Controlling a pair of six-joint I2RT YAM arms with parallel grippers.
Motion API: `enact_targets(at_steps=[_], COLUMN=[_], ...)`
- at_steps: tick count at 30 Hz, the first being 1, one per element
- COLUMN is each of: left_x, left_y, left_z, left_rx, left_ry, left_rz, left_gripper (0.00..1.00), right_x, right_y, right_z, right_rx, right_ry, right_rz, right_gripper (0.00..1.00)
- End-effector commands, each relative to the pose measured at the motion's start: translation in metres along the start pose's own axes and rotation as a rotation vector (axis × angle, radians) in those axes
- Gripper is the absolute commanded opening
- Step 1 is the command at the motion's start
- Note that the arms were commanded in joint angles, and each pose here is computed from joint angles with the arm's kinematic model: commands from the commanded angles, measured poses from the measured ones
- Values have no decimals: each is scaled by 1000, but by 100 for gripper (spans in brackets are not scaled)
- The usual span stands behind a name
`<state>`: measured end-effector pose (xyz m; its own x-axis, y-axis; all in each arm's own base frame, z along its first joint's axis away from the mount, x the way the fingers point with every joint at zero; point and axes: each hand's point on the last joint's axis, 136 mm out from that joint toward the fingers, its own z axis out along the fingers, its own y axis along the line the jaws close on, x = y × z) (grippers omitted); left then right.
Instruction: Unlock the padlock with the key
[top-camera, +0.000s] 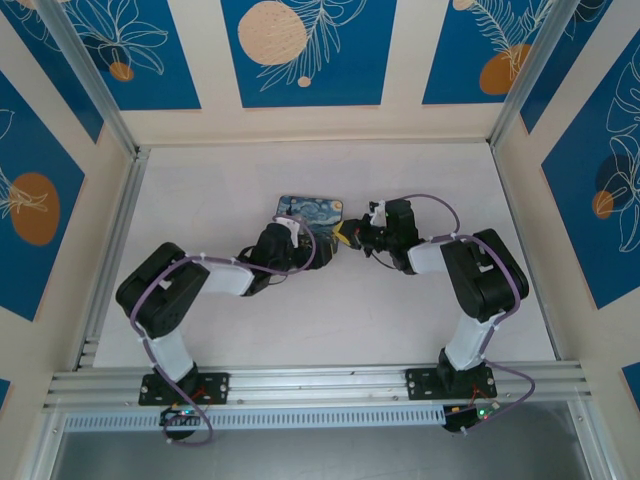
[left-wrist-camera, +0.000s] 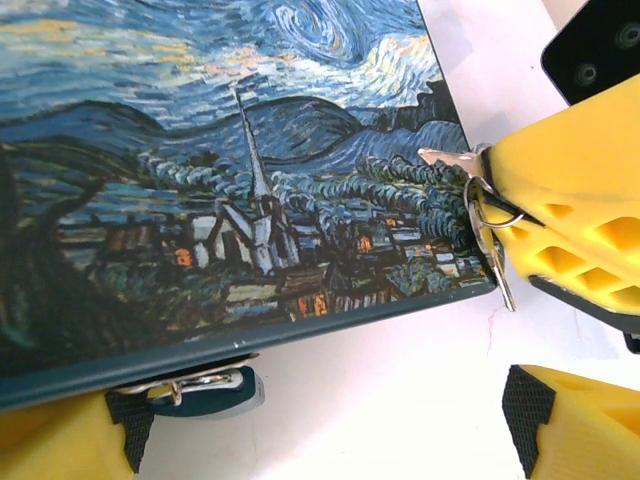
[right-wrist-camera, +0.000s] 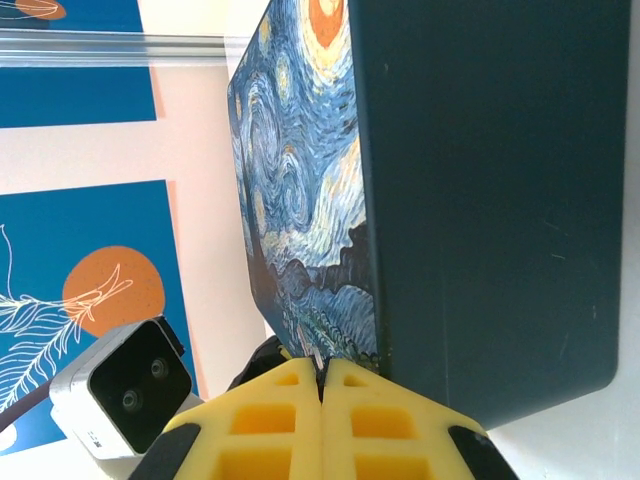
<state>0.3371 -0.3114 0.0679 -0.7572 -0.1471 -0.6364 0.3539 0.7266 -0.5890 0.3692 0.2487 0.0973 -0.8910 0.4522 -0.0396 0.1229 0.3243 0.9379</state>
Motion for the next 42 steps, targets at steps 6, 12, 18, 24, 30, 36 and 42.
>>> enact_targets(at_steps=[6, 12, 18, 24, 30, 36, 42], left_x=[19, 26, 23, -6, -8, -4, -5], left_y=[15, 27, 7, -28, -25, -13, -8], left_z=[6, 8, 14, -6, -7, -6, -11], left_rx=[-23, -80, 27, 163, 150, 142, 134], left_ry=[14, 36, 37, -54, -75, -118, -155], left_rz=[-84, -67, -64, -111, -146, -229, -286], left_gripper=[89, 91, 89, 86, 86, 83, 79], right_x=[-2, -3, -3, -2, -1, -1, -1], right_y=[3, 3, 2, 2, -1, -1, 0], right_z=[1, 2, 1, 1, 1, 1, 1], right_rx=[-13, -13, -9, -7, -2, -4, -5], right_ry=[8, 9, 8, 9, 9, 12, 13], right_rz=[0, 0, 2, 1, 4, 5, 5], right_gripper=[0, 0, 0, 0, 0, 0, 0])
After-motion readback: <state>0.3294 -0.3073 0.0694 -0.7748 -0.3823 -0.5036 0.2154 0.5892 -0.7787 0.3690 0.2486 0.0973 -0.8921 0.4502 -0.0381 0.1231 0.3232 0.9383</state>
